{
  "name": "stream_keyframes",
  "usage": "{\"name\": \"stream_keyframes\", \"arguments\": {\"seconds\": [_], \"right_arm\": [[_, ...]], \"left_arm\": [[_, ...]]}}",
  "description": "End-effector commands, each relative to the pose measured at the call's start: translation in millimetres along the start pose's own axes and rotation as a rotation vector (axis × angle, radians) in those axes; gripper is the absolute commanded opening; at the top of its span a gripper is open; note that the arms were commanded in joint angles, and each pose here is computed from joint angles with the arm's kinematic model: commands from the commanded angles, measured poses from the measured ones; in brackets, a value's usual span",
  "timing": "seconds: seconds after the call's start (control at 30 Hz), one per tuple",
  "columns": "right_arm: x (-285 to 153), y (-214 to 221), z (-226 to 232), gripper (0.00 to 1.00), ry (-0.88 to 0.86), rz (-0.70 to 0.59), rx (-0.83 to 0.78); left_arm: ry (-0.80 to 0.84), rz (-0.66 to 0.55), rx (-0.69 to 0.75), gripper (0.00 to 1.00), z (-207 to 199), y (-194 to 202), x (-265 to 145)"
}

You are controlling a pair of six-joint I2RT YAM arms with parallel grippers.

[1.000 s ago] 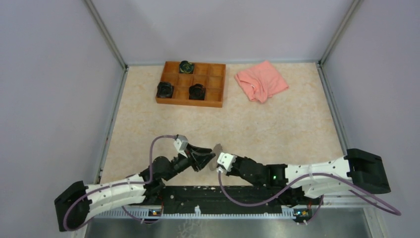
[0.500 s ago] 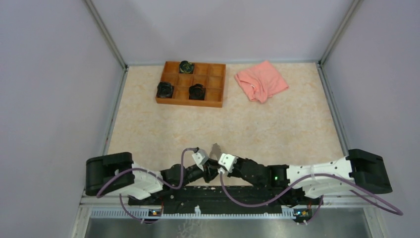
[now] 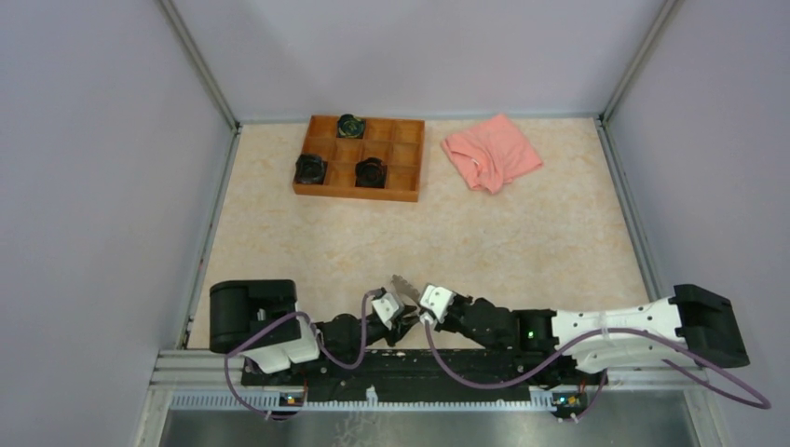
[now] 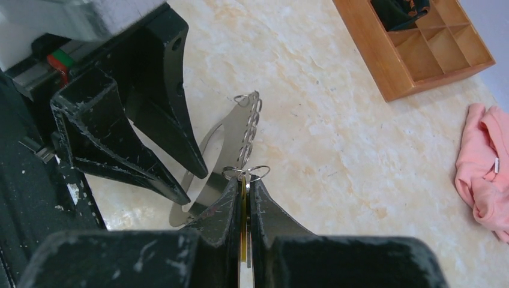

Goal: Remove the keys from the keyring

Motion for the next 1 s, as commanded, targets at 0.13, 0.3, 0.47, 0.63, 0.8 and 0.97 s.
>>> {"name": "stream_keyframes", "arguments": {"seconds": [0.13,0.3,0.47,0.63,0.8,0.97], "right_arm": [[-1,-22,7,0.0,-0.052,-0.059,-0.018],[-3,-30,6,0.0,-0.061,-0.09,-0.009],[-6,-32,3,0.0,-0.047,-0.126,0.038],[-8,-34,4,0.0,-0.067,-0.141,0.043],[-10,-35,6,0.0,-0.088,-0.147,0.043],[-13,-36,7,0.0,-0.106,-0.144,0.046]], "left_arm": [[0.072,-0.247,0.11,0.37,5,-45,-42],[0.093,-0.2,0.185,0.37,3,-44,-36],[0.067,-0.14,0.182,0.36,8,-35,-41],[0.026,-0.137,0.131,0.36,14,-31,-46],[0.023,-0.121,0.128,0.35,13,-28,-43],[0.036,-0.114,0.123,0.33,11,-27,-41]]}}
Point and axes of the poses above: each gripper's point midway between its finger pads, its own x axis out along the fingers, its own z axis along the line the jaws close on, y = z × x, the point moved 4 cm from there along -x, back along the fingers, and after that the axes turned 5 degrees about x, right-handed, at the moved point
